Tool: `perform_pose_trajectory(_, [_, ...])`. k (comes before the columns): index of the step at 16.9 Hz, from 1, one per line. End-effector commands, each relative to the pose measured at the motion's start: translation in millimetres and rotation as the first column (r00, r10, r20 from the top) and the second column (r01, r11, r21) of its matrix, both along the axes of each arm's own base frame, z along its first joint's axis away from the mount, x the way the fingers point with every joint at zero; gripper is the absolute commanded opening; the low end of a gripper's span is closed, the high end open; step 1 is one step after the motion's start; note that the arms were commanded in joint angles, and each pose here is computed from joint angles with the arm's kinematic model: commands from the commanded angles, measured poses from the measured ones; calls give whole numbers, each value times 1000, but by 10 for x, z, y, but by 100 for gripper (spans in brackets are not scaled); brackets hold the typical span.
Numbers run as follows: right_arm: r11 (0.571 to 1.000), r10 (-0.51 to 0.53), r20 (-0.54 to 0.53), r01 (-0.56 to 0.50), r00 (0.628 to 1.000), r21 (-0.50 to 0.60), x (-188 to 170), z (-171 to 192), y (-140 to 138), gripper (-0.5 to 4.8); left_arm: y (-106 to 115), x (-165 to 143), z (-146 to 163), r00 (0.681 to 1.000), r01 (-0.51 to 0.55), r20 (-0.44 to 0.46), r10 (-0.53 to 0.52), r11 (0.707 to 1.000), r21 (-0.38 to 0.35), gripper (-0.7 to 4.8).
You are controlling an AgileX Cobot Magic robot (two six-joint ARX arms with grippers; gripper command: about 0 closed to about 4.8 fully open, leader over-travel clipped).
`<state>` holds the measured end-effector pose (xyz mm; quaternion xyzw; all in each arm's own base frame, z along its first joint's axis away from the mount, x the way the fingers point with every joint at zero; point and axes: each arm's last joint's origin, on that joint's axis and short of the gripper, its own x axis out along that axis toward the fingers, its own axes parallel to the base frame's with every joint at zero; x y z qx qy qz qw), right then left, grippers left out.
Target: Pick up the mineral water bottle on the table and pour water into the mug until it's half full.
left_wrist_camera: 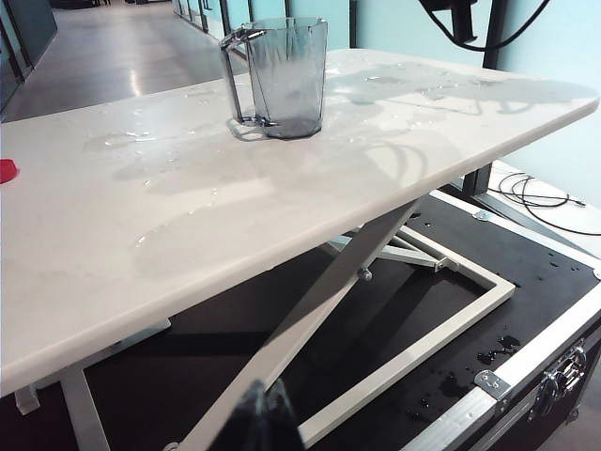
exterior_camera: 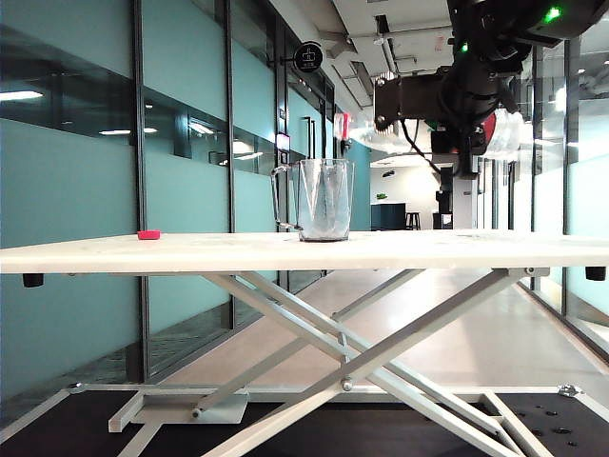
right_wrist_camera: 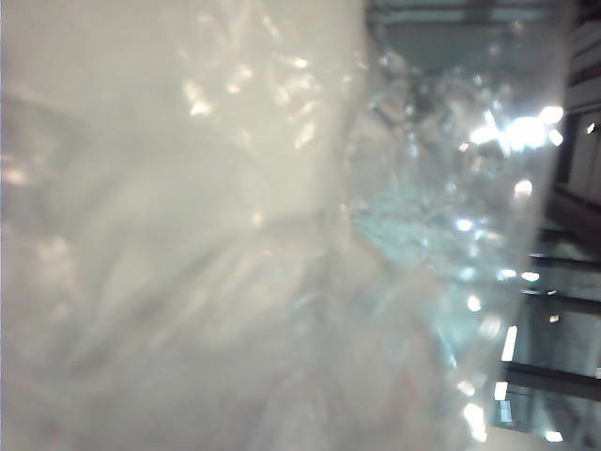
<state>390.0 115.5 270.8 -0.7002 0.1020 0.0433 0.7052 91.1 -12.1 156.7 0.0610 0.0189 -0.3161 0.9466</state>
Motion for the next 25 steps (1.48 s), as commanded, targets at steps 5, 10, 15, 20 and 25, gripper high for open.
perform_pose_trajectory(5, [993, -10, 79, 19, 997, -118, -8, 156, -9, 175, 0, -2, -4, 1000, 1, -6, -1, 1000, 5, -5])
perform_pose_trajectory(10, [988, -26, 86, 38, 996, -148, -8, 166, -15, 175, 0, -3, -11, 1000, 1, -13, -1, 1000, 5, -5])
perform_pose_trajectory(15, [986, -34, 102, 50, 994, -161, -6, 184, -19, 175, 0, -3, -11, 1000, 1, -13, -1, 1000, 5, -5])
perform_pose_trajectory(20, [985, -34, 101, 50, 994, -164, -7, 182, -19, 175, 0, -3, -11, 1000, 2, -8, -2, 1000, 11, -5])
perform_pose_trajectory(25, [995, -32, 99, 41, 995, -87, -8, 168, -15, 175, 0, -3, -11, 1000, 2, -8, -2, 1000, 11, -5])
